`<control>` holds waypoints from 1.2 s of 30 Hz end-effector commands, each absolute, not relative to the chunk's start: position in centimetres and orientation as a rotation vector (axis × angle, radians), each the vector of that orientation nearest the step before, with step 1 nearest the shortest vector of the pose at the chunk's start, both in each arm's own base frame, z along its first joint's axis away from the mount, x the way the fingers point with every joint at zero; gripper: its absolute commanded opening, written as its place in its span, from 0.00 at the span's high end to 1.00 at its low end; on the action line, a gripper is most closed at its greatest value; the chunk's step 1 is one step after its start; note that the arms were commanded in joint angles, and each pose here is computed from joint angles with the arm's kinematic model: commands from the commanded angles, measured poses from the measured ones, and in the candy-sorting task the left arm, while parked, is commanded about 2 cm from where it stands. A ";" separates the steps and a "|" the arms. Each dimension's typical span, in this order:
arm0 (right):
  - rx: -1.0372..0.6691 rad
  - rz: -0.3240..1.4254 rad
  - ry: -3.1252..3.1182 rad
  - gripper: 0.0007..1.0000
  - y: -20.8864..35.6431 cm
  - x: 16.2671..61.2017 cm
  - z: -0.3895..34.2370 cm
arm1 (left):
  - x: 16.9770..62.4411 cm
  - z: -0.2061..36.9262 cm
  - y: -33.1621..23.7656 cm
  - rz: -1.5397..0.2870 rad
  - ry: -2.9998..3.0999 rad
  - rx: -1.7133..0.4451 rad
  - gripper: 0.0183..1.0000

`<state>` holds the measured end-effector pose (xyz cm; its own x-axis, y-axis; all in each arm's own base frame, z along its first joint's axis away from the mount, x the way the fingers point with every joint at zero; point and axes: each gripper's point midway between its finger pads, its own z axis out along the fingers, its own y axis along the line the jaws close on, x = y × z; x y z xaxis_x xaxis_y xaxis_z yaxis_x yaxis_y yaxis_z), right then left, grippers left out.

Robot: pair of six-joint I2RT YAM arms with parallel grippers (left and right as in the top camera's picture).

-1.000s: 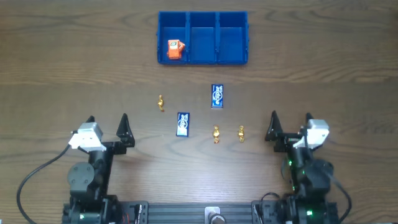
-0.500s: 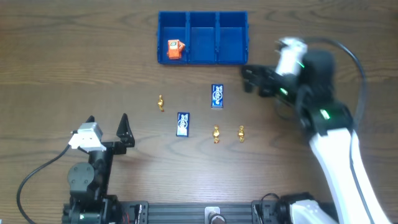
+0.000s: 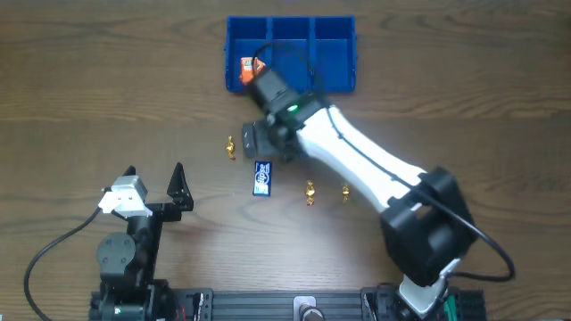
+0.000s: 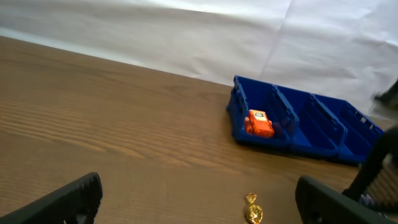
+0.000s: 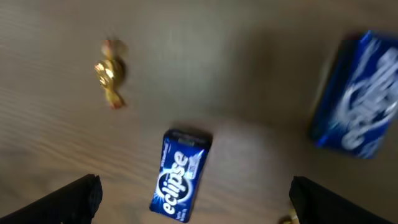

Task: Sort Candies Into Trays

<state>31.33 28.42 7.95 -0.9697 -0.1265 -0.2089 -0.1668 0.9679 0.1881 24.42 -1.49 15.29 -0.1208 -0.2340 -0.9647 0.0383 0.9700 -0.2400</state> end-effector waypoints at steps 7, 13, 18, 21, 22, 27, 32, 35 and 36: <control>-0.008 0.079 3.036 0.00 30.4 27.9 1.8 | 24.3 13.7 -1.7 -0.230 1.727 -0.133 0.00; 0.023 0.059 3.049 0.14 30.3 27.7 1.1 | 24.3 13.7 -1.7 -0.230 1.727 -0.133 0.00; 0.022 0.039 3.060 0.27 30.1 27.6 0.4 | 24.3 13.7 -1.7 -0.230 1.727 -0.133 0.00; 0.022 0.027 3.063 0.32 30.0 27.6 0.1 | 24.3 13.7 -1.7 -0.230 1.727 -0.133 0.00; 0.023 0.023 3.060 0.33 30.0 27.6 0.1 | 24.3 13.7 -1.7 -0.230 1.726 -0.133 0.00; 0.021 0.030 3.056 0.50 30.1 27.7 0.1 | 24.3 13.7 -1.7 -0.230 1.726 -0.133 0.00; 0.020 0.025 3.059 0.50 30.1 27.7 -0.3 | 24.3 13.7 -1.7 -0.230 1.727 -0.133 0.00; 0.021 0.016 3.064 0.50 30.1 27.7 -0.8 | 24.3 13.7 -1.7 -0.230 1.727 -0.133 0.00; 0.021 0.014 3.065 0.50 30.1 27.7 -0.9 | 24.3 13.7 -1.7 -0.230 1.727 -0.133 0.00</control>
